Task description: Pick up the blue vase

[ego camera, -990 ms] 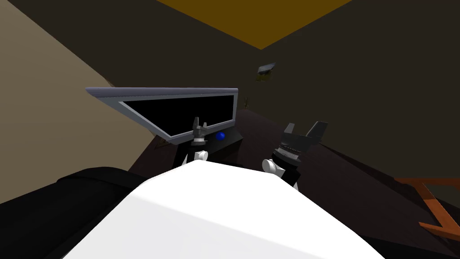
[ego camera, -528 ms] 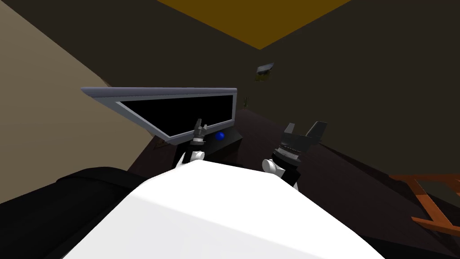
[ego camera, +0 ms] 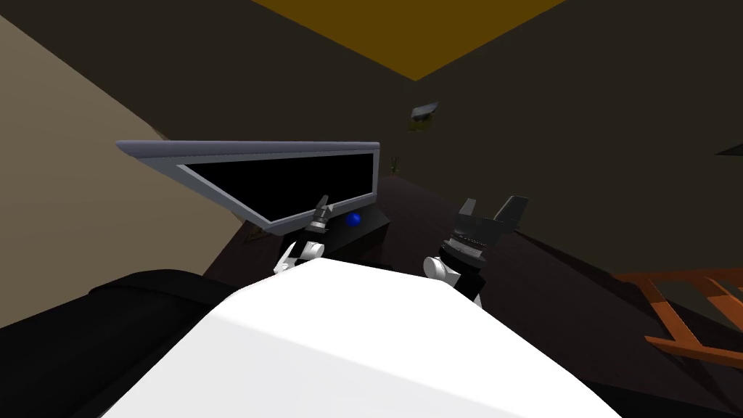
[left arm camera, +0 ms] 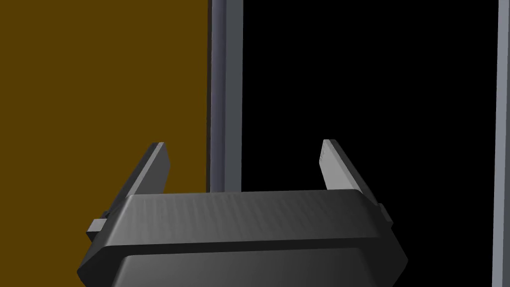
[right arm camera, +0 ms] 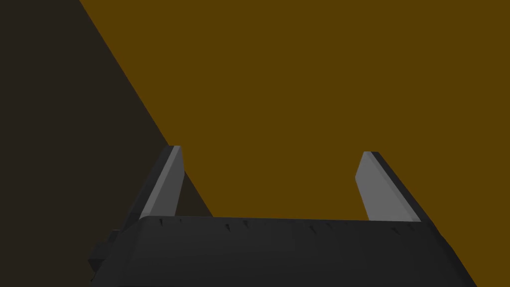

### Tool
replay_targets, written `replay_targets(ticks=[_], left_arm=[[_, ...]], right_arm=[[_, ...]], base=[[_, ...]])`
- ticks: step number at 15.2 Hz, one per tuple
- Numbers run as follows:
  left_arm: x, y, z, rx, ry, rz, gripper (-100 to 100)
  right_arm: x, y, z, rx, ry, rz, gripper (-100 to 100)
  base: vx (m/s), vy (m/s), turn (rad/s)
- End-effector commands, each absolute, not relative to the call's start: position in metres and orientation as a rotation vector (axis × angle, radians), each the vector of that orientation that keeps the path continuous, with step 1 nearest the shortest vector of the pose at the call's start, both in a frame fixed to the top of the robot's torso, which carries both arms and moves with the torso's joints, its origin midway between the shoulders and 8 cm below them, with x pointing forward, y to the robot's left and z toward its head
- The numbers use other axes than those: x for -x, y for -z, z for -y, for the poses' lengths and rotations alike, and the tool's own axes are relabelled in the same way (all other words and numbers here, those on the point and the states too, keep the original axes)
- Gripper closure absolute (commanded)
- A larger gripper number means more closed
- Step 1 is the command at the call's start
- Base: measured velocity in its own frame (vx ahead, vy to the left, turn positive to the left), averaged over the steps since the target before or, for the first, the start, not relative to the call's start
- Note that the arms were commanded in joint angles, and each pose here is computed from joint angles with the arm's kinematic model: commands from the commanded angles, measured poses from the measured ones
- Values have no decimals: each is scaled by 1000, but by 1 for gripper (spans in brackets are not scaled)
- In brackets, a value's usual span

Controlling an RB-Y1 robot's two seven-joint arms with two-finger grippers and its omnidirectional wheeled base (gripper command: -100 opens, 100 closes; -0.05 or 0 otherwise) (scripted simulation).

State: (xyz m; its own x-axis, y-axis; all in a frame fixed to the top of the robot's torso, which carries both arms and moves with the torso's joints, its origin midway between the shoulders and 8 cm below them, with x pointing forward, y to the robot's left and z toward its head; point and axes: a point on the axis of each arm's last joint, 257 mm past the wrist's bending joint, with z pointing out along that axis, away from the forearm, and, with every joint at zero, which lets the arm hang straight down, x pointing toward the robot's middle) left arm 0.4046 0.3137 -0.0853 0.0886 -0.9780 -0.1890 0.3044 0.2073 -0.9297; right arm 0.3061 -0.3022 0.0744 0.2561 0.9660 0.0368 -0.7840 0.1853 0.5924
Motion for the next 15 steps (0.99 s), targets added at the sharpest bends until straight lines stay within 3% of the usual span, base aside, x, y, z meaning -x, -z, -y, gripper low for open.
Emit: replay_targets(ticks=[1,15], left_arm=[[-410,100,-326,885,1110,-1081,-100],[-422,185,-406,1101,854,-1337,-100]], right_arm=[[-306,-74,302,-564,-1276,-386,0],[-306,-74,302,-564,-1276,-386,0]], base=[[-1,-14,-53],[6,-17,-70]])
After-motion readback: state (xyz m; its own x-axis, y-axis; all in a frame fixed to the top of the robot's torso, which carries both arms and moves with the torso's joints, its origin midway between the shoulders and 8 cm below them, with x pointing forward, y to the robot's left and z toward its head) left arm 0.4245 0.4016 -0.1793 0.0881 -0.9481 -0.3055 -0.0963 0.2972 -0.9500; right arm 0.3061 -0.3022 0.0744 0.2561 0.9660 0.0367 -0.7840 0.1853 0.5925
